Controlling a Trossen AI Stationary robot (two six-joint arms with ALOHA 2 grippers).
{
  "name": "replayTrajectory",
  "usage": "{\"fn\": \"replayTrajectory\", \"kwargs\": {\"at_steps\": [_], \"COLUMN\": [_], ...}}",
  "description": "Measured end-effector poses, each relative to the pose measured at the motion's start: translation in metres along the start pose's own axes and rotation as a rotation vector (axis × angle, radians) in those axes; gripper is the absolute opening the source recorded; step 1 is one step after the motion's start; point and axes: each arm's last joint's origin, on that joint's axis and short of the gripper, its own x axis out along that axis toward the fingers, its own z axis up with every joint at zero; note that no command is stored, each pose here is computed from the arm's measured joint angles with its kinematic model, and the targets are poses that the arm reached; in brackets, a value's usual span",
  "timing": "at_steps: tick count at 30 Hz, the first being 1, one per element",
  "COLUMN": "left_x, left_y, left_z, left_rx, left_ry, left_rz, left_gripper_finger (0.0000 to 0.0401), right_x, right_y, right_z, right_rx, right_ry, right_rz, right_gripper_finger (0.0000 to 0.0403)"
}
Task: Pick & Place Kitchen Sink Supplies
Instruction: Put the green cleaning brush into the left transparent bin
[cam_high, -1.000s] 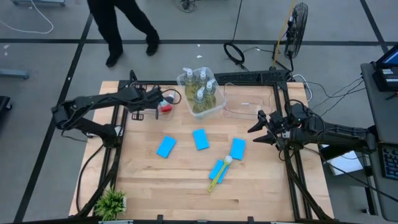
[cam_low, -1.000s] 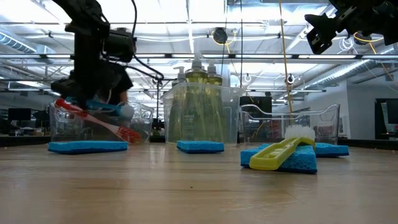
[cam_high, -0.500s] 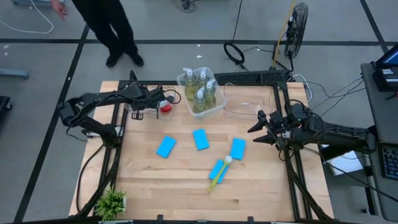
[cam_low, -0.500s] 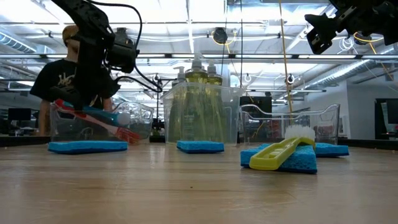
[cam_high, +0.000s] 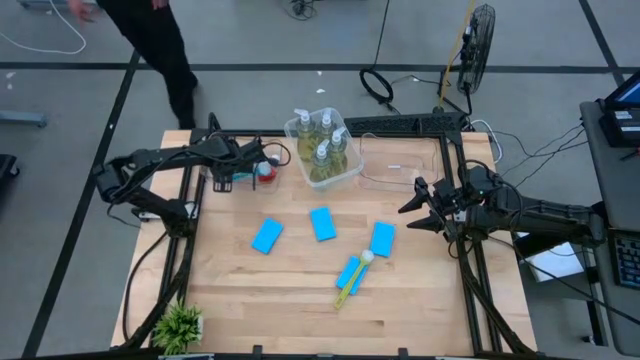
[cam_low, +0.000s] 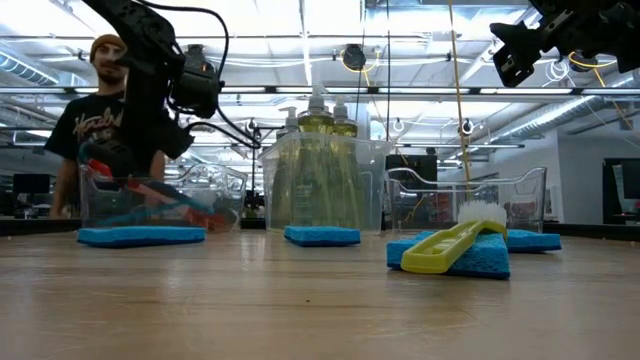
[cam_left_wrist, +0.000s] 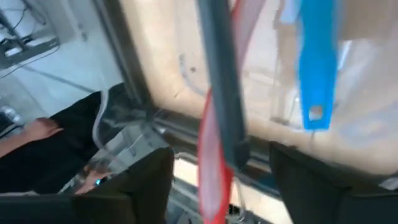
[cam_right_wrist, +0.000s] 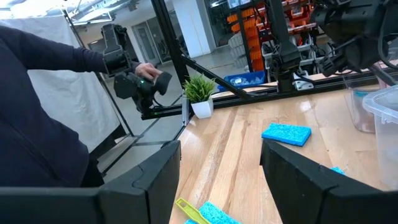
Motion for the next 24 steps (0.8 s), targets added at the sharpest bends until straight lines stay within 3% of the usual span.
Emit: {"fn": "replayTrajectory", "kwargs": {"at_steps": [5, 10, 15, 24], "left_x": [-0.001, -0.005, -0.016, -0.052], "left_y": [0.001, 0.0, 0.001, 0.017], "left_z": [-0.001, -0.003, -0.005, -0.009], "left_rx": [0.004, 0.039, 0.008, -0.146], "left_ry": [0.054, 0.112, 0.133, 0.097], "left_rz": [0.09, 0.162, 0.185, 0.205], "left_gripper_finger": [0.0314, 0.0337, 0.034, 0.0322], "right_x": [0.0, 0.0, 0.0, 0.0], "right_y": [0.0, 0.0, 0.0, 0.0], "right_z": [0.0, 0.0, 0.0, 0.0], "right_rx": [0.0, 0.0, 0.0, 0.0], "right_ry": [0.0, 0.0, 0.0, 0.0], "right_rz": [0.0, 0.0, 0.0, 0.0], "right_gripper_finger": [0.021, 0.021, 0.021, 0.021]}}
